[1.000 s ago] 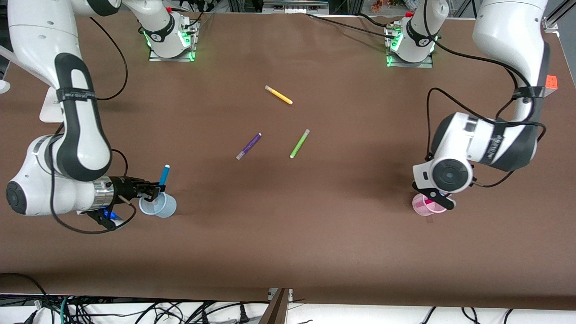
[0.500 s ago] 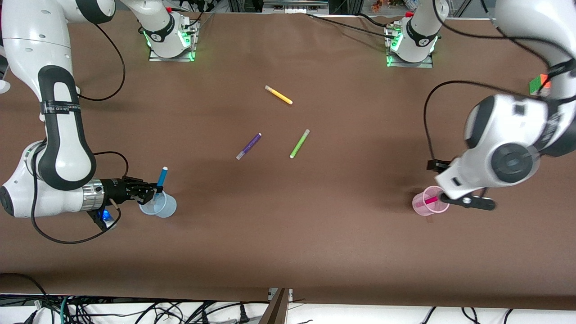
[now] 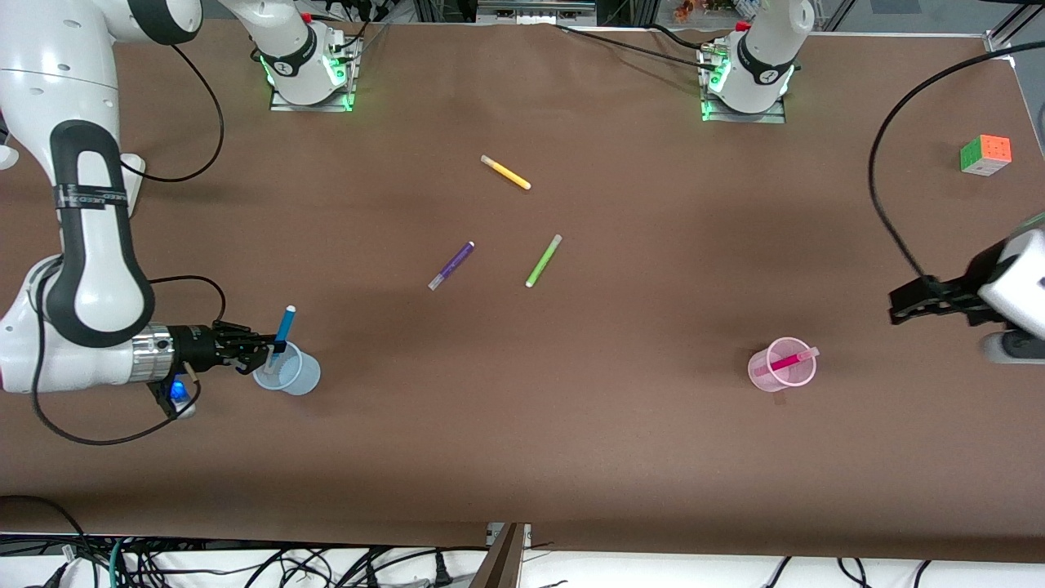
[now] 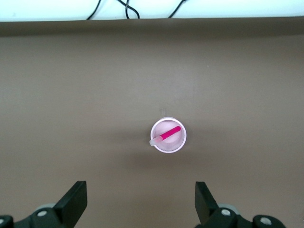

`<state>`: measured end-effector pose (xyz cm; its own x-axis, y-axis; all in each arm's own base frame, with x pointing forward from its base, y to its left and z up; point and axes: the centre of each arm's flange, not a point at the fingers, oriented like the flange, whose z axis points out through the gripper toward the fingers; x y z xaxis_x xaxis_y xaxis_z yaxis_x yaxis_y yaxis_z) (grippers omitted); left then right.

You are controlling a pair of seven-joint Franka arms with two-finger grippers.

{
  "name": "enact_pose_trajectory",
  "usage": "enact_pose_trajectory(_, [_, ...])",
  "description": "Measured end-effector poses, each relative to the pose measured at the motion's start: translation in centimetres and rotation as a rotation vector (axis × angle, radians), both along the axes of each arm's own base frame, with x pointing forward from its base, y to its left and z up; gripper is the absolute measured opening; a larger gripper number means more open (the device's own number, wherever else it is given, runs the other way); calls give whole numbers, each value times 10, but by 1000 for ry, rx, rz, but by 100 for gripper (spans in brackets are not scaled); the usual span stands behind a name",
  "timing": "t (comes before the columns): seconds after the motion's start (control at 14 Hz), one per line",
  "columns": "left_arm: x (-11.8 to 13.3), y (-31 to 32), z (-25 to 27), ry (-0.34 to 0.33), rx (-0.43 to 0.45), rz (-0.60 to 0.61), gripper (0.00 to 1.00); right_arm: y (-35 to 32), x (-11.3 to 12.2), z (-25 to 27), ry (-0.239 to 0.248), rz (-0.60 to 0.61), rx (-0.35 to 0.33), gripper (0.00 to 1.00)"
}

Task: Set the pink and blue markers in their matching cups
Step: 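Open and raise the left gripper while the right gripper lowers the blue marker, then open the right gripper to drop the blue marker into the blue cup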

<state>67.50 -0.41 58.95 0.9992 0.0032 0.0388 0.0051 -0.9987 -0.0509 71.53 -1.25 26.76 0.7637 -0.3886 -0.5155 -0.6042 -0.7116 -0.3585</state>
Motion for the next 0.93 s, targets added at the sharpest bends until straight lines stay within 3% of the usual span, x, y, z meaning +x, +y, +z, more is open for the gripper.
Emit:
enact_pose_trajectory(0.21, [-14, -9, 4, 23, 3, -13, 100, -16, -1, -11, 6, -18, 25, 17])
enact_pose_trajectory(0.36, [-30, -19, 0, -23, -17, -24, 100, -15, -2, -13, 9, -17, 28, 17])
enact_pose_trajectory(0.64, [-90, -31, -6, -16, -7, -30, 100, -13, -2, -13, 10, -15, 32, 17])
enact_pose_trajectory(0.71, [-98, -31, -5, -12, -1, -28, 100, -12, -1, -13, 9, -19, 39, 21])
enact_pose_trajectory(0.93, [-109, -28, -6, 34, 6, -20, 100, -11, -1, -12, 7, -28, 56, 52])
